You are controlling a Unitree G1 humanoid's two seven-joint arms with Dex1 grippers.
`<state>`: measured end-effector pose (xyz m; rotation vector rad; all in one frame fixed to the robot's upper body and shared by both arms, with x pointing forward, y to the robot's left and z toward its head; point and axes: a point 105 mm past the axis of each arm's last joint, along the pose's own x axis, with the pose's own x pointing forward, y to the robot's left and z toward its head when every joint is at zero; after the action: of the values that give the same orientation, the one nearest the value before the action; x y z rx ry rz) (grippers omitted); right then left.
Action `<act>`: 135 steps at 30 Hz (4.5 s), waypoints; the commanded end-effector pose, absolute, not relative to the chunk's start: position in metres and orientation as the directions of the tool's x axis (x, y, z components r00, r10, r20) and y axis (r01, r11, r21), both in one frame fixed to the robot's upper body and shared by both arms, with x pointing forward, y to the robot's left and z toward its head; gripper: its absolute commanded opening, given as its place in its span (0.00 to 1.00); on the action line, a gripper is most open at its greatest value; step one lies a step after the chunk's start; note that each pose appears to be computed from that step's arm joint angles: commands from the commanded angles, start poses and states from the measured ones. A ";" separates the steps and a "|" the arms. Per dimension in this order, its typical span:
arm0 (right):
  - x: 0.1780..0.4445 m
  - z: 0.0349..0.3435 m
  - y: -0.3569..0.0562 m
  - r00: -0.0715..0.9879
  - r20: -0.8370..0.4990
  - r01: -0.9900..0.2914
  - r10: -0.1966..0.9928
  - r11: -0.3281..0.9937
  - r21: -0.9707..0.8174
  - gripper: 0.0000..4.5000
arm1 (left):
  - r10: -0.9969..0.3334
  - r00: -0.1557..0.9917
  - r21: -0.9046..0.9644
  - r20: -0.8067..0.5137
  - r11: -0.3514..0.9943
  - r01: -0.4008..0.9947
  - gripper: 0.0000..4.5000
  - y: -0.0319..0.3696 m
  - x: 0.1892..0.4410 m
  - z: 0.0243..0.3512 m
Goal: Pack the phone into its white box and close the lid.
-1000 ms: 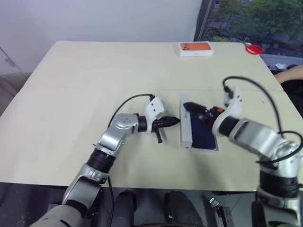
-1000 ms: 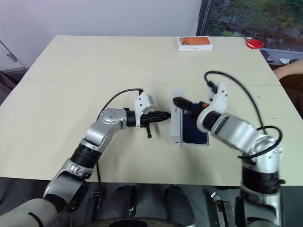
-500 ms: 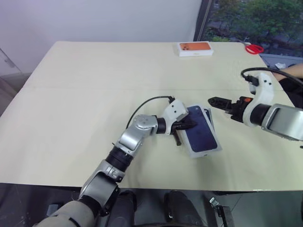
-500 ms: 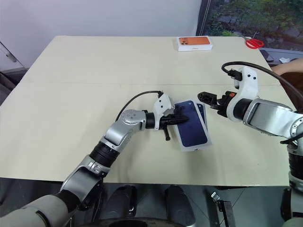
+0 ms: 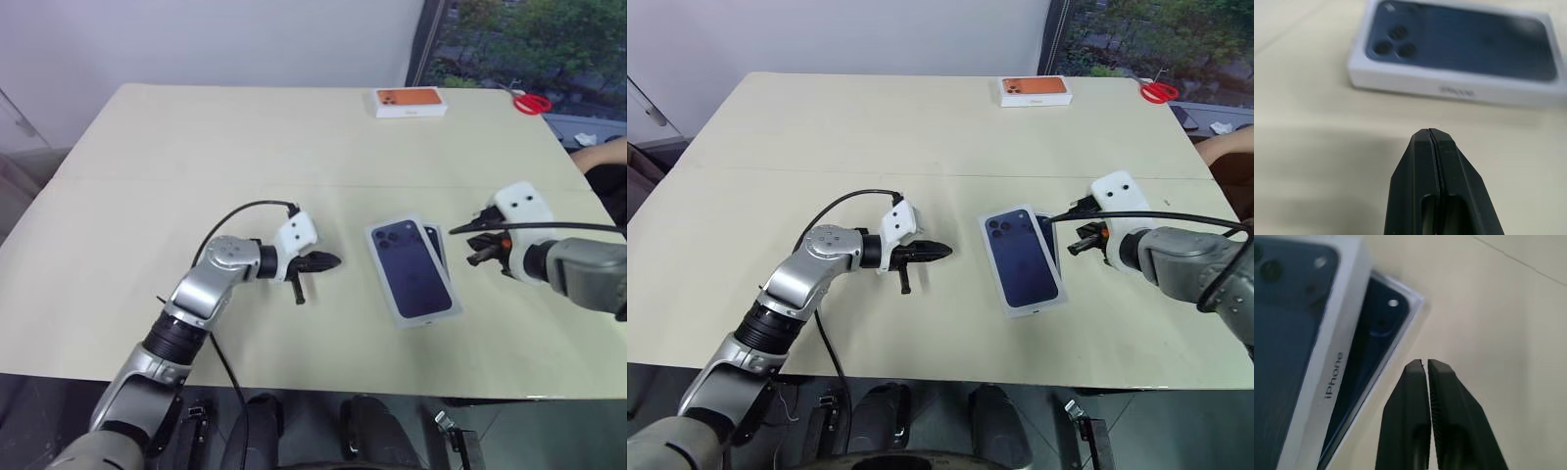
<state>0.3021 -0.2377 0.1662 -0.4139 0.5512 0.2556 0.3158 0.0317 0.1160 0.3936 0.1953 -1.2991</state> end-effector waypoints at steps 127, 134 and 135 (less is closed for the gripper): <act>0.281 0.169 -0.224 0.792 -0.526 -0.498 0.309 0.826 -0.265 0.01 | -0.891 0.433 -0.091 -0.135 0.446 0.890 0.00 -0.069 0.372 0.179; 0.258 0.143 -0.211 0.730 -0.582 -0.549 0.359 0.815 -0.184 0.01 | -0.825 0.416 -0.043 -0.383 0.466 0.884 0.00 -0.086 0.376 0.135; 0.257 0.141 -0.212 0.728 -0.588 -0.542 0.353 0.821 -0.178 0.01 | -0.817 0.413 -0.040 -0.402 0.466 0.884 0.00 -0.087 0.376 0.131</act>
<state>0.2583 -0.2125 0.1325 -0.3384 0.6037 0.5174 0.3755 -0.0822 0.1272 0.1357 0.3968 -1.0761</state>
